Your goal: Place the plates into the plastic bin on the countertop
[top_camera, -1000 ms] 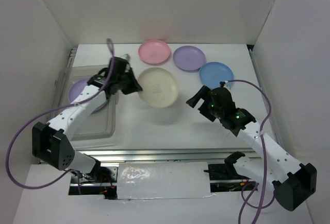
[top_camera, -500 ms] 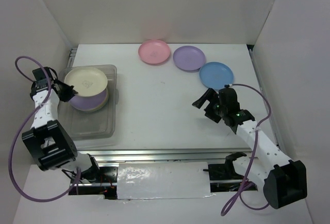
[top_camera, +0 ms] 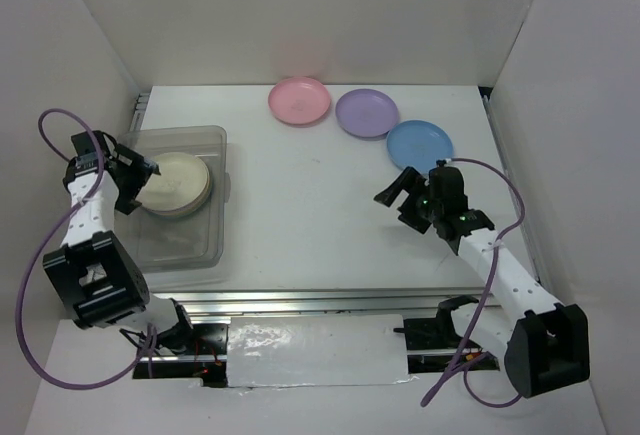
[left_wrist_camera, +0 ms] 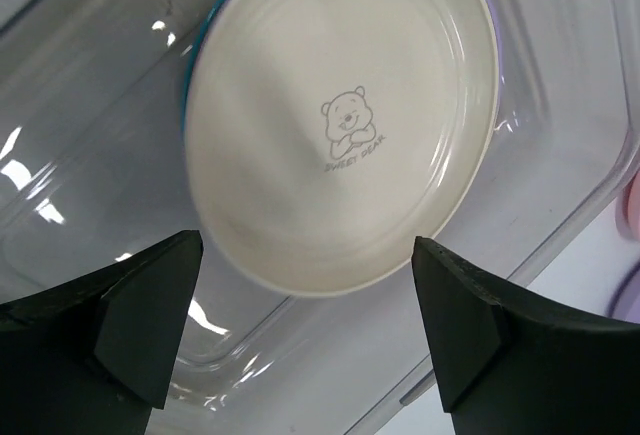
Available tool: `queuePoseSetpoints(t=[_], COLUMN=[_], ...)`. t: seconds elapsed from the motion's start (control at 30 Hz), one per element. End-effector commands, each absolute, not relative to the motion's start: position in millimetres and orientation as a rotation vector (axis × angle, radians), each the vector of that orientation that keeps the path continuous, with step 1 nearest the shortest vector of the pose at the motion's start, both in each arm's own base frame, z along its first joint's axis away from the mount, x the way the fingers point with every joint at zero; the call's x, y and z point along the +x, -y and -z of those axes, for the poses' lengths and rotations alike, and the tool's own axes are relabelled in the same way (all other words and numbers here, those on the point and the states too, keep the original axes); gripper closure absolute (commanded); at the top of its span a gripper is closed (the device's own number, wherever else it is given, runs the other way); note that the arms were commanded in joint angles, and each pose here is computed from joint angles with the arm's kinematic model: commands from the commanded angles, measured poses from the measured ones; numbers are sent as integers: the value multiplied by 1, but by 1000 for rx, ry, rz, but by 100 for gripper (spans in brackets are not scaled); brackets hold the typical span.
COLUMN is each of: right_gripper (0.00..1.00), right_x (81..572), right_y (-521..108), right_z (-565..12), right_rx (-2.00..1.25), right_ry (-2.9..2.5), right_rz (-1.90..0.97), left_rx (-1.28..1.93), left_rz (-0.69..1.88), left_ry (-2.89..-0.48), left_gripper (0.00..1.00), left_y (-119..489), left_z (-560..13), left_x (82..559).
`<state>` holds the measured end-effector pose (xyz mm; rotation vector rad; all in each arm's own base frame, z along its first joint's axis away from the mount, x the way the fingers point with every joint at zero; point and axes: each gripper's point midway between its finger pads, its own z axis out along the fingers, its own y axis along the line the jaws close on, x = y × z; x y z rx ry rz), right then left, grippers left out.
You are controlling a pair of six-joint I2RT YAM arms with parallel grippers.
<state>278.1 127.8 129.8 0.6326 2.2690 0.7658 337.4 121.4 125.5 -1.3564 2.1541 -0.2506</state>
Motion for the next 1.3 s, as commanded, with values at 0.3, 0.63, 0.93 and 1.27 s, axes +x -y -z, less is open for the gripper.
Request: queuePoseSetpoints(t=[0.3,0.63,0.93,1.27], right_gripper=[0,3,18,100], right_x=[352,417,469,444], right_y=[-2,54,59,58], right_z=[-122,-62,-40,-42], right_rx=[1108,1304,1290,1333], right_ry=[-2090,-2124,-2206,-2244], right_rz=[-440,-330,-307,-246], left_rx=[-1264,-660,-383,-388], left_rz=[-66,296,473,480], left_ry=[-2092,-2088,-2095,-2130], left_gripper=[1,1,1,1], left_y=[-143,-39,20,32], left_z=[-183,-223,-228,-227], left_x=[285,307,299,301])
